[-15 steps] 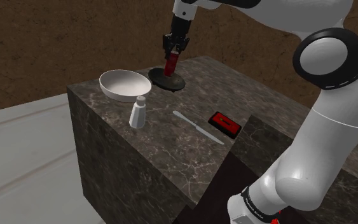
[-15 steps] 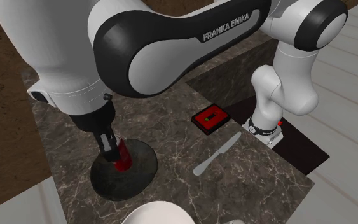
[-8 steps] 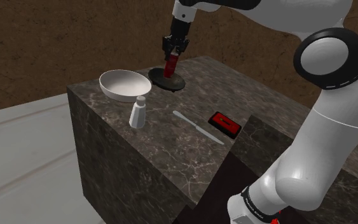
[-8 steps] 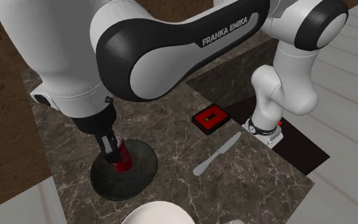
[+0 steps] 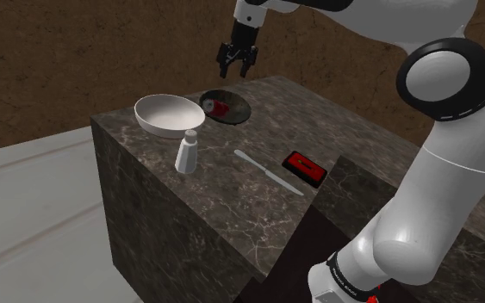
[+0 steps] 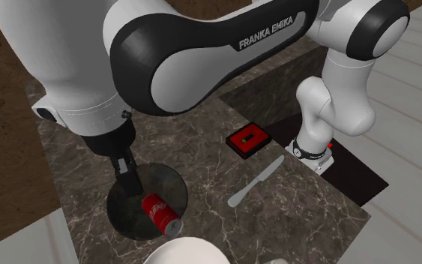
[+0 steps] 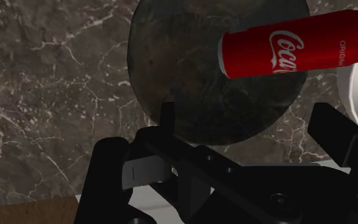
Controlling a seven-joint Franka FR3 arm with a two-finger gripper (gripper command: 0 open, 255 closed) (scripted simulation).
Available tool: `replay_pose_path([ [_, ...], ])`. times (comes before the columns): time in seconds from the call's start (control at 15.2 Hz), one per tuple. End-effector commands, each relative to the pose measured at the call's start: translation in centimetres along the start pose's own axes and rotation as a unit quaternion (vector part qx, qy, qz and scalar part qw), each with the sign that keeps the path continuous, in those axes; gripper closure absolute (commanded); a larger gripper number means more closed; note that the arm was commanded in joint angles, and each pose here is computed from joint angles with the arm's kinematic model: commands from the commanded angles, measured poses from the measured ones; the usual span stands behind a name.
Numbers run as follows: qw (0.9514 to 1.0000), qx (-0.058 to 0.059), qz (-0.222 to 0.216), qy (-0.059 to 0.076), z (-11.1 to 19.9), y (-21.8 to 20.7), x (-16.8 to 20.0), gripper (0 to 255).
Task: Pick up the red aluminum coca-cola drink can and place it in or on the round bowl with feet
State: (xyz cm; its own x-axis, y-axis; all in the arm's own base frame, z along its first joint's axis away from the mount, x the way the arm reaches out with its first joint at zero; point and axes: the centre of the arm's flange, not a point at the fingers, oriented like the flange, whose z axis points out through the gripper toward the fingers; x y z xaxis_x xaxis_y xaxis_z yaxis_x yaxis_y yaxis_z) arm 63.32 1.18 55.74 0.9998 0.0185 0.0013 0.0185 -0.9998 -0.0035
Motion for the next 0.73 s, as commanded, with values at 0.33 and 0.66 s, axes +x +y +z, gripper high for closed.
replay_pose_path([
  [0.33, 1.0, 0.0, 0.0, 0.0, -4.3, 0.1, -0.1, 0],
  [0.66, 1.0, 0.0, 0.0, 0.0, -4.3, 0.1, -0.1, 0],
])
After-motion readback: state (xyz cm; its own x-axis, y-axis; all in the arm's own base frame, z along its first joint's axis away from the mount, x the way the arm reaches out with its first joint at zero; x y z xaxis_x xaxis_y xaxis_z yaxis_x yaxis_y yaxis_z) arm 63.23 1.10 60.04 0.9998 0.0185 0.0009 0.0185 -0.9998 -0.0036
